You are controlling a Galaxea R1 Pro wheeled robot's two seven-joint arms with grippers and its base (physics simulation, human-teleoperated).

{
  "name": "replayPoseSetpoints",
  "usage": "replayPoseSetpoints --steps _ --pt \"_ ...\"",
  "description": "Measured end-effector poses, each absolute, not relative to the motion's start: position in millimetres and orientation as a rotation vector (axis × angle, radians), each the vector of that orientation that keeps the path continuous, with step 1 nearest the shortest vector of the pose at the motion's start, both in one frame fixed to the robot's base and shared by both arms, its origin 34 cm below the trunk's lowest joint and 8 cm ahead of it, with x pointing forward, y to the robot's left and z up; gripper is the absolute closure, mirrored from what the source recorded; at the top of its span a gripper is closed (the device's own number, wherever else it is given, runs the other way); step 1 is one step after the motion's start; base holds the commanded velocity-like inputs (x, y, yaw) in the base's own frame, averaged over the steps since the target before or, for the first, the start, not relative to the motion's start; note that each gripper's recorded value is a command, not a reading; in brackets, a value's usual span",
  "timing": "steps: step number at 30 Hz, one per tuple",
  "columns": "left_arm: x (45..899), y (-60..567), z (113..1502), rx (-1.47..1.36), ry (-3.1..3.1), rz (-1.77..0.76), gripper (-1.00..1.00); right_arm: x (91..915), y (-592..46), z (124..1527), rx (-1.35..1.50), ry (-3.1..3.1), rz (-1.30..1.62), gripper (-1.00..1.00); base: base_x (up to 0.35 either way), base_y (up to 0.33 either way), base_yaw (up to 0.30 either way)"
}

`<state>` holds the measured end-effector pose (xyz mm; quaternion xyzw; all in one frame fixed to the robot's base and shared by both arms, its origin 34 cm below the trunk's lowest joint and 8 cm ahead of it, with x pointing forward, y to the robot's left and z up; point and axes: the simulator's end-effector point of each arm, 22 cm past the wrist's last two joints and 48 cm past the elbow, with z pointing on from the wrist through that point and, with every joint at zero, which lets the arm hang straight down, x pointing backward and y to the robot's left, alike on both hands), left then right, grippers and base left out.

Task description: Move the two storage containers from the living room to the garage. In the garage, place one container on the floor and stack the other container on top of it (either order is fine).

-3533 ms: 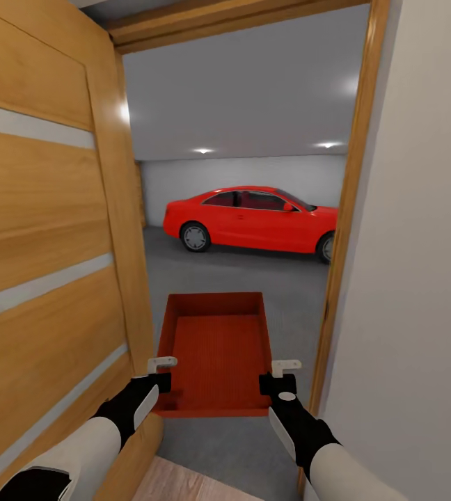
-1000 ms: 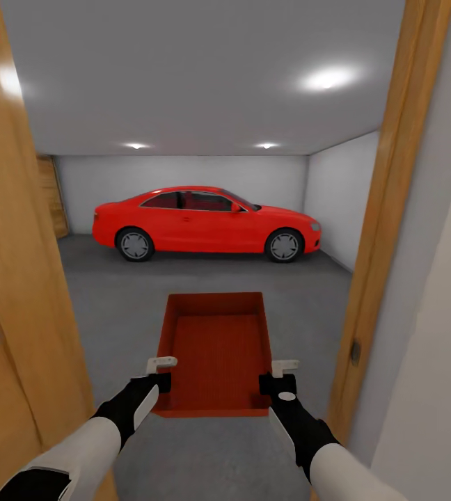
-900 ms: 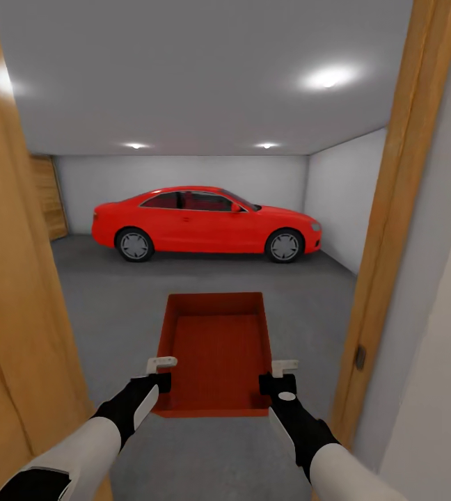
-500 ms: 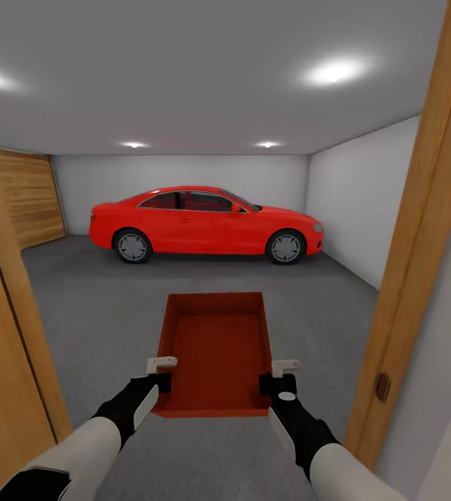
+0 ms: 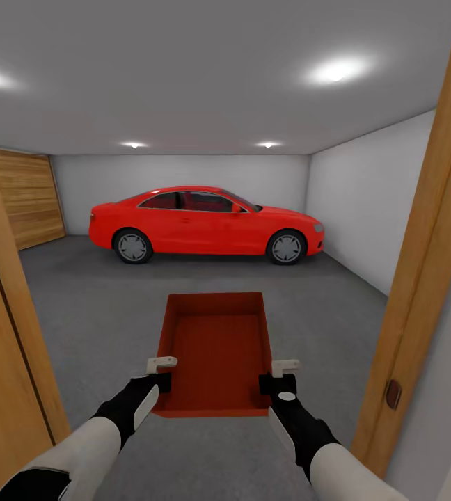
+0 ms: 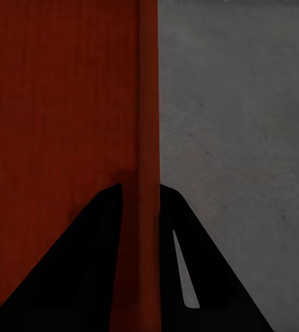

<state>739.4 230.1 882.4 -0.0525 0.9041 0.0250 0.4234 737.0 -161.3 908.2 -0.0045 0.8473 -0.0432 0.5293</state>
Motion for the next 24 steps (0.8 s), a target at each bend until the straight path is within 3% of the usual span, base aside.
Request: replayPoseSetpoints --steps 24 --pt "739.5 230.2 882.5 -0.131 2.263 0.063 1.00 737.1 -161.3 908.2 -0.010 2.023 -0.103 1.00 0.015 0.021 0.000"
